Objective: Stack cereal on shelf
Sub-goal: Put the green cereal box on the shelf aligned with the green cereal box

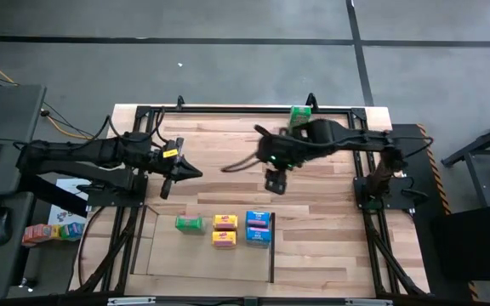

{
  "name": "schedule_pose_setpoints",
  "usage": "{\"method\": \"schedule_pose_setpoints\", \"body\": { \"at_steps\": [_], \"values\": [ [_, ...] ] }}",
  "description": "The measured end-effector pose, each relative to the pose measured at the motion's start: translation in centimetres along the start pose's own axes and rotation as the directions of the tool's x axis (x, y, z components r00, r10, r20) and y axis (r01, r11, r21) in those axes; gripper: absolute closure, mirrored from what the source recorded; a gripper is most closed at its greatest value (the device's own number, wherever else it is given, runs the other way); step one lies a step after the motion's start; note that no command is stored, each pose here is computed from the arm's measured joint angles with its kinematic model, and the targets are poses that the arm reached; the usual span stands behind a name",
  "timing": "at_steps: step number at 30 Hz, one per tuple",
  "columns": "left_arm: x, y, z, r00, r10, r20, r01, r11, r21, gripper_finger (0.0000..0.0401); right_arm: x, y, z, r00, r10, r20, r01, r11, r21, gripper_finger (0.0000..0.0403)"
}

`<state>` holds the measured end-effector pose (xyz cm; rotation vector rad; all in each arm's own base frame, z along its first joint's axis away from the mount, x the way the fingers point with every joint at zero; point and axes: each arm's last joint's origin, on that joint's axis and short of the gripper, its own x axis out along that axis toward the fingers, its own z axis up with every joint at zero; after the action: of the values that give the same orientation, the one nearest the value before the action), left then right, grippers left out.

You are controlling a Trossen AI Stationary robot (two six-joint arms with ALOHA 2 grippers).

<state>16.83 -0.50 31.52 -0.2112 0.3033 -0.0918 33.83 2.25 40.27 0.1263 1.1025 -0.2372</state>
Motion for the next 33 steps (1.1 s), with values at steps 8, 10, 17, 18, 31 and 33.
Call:
{"method": "schedule_pose_setpoints", "body": {
  "at_steps": [8, 10, 17, 18, 31, 33],
  "values": [
    [0.0, 0.0, 0.2, 0.999, 0.034, 0.032, -0.033, 0.999, -0.031, 0.0401, 0.4, -3.8, -8.0, 0.992, -0.114, 0.053, 0.099, 0.968, 0.231, 0.0158],
    [0.0, 0.0, 0.5, 0.998, 0.035, 0.057, -0.034, 0.999, -0.03, 0.0401, 0.5, -5.6, -9.8, 0.977, -0.204, 0.056, 0.17, 0.914, 0.368, 0.0158],
    [-0.1, 0.1, 1.5, 0.978, 0.111, 0.176, -0.105, 0.994, -0.039, 0.0401, 0.9, -12.5, -10.7, 0.959, -0.284, 0.001, 0.213, 0.723, 0.658, 0.0158],
    [-0.2, 0.2, 1.7, 0.973, 0.121, 0.198, -0.115, 0.992, -0.042, 0.0401, 1.2, -13.6, -10.6, 0.959, -0.284, -0.006, 0.217, 0.719, 0.66, 0.0158],
    [-0.3, 0.3, 2.0, 0.953, 0.187, 0.239, -0.182, 0.982, -0.043, 0.0398, 6.5, -22.4, -9.9, 0.951, -0.275, -0.139, 0.308, 0.835, 0.457, 0.0158],
    [-0.3, 0.4, 1.9, 0.951, 0.212, 0.226, -0.211, 0.977, -0.028, 0.0394, 7.3, -23.0, -9.8, 0.954, -0.259, -0.153, 0.301, 0.855, 0.422, 0.0156]
  ]
}}
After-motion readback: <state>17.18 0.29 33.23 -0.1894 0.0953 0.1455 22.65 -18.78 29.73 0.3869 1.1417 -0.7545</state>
